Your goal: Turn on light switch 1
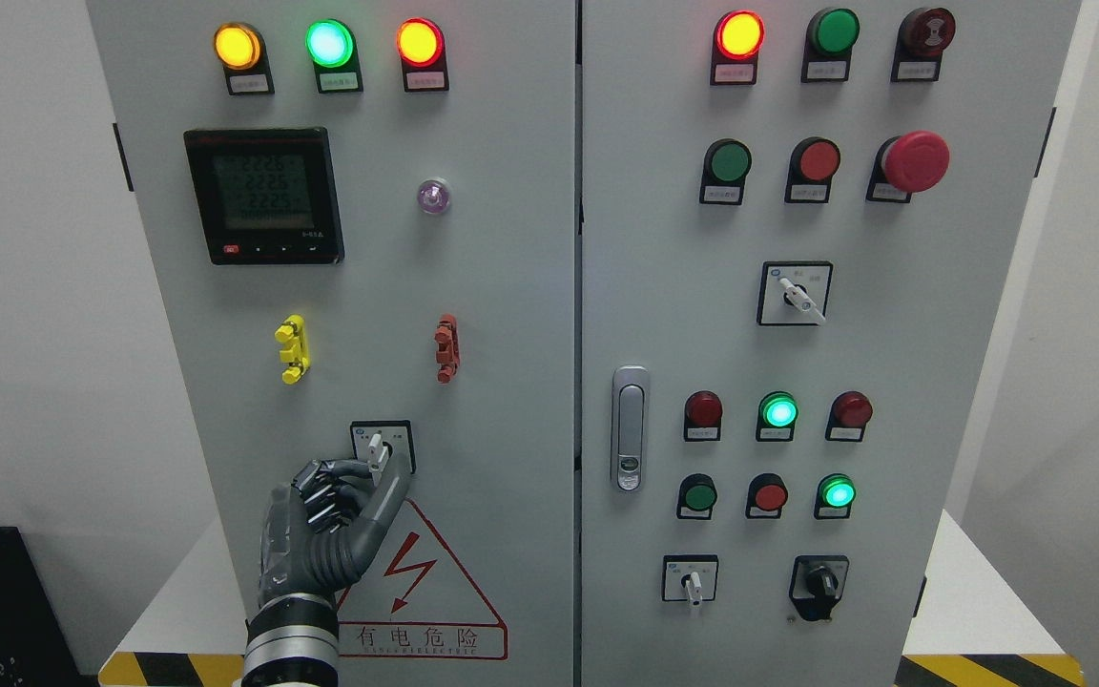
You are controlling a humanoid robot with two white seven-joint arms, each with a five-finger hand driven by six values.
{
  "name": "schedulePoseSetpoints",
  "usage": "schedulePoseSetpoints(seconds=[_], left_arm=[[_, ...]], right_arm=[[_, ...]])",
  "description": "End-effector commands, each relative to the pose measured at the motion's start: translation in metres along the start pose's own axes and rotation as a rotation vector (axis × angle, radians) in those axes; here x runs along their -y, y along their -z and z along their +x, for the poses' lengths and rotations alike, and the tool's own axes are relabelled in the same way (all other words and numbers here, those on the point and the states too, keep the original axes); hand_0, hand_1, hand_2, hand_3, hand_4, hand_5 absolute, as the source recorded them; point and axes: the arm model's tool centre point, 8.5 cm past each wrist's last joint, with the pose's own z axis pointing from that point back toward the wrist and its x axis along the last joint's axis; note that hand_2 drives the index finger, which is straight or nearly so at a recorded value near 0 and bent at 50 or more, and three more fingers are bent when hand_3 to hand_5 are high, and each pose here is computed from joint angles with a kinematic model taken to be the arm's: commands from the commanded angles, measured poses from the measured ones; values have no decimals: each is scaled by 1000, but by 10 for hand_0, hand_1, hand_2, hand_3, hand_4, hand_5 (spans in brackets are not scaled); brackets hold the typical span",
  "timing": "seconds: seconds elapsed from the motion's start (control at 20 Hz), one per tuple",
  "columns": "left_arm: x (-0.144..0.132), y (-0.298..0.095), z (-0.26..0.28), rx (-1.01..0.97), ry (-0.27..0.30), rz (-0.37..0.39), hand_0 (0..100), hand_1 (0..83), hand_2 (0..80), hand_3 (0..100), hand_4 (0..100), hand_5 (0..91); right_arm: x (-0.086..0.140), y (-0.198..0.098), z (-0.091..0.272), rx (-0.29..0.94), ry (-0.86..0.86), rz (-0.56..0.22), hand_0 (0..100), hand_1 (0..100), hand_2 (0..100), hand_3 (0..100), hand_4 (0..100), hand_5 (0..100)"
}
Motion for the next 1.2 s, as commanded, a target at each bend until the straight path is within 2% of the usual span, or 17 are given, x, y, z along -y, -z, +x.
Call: schedulePoseSetpoints(seconds=[0.0,1.15], left_arm=[[5,-1,2,4,4,-12,113,647,555,877,893,819],[7,3,2,2,5,-12,175,632,580,889,917,830]], right_arm=[[0,0,0,0,0,-1,308,0,0,0,0,0],[0,0,0,0,0,-1,307,0,0,0,0,0]])
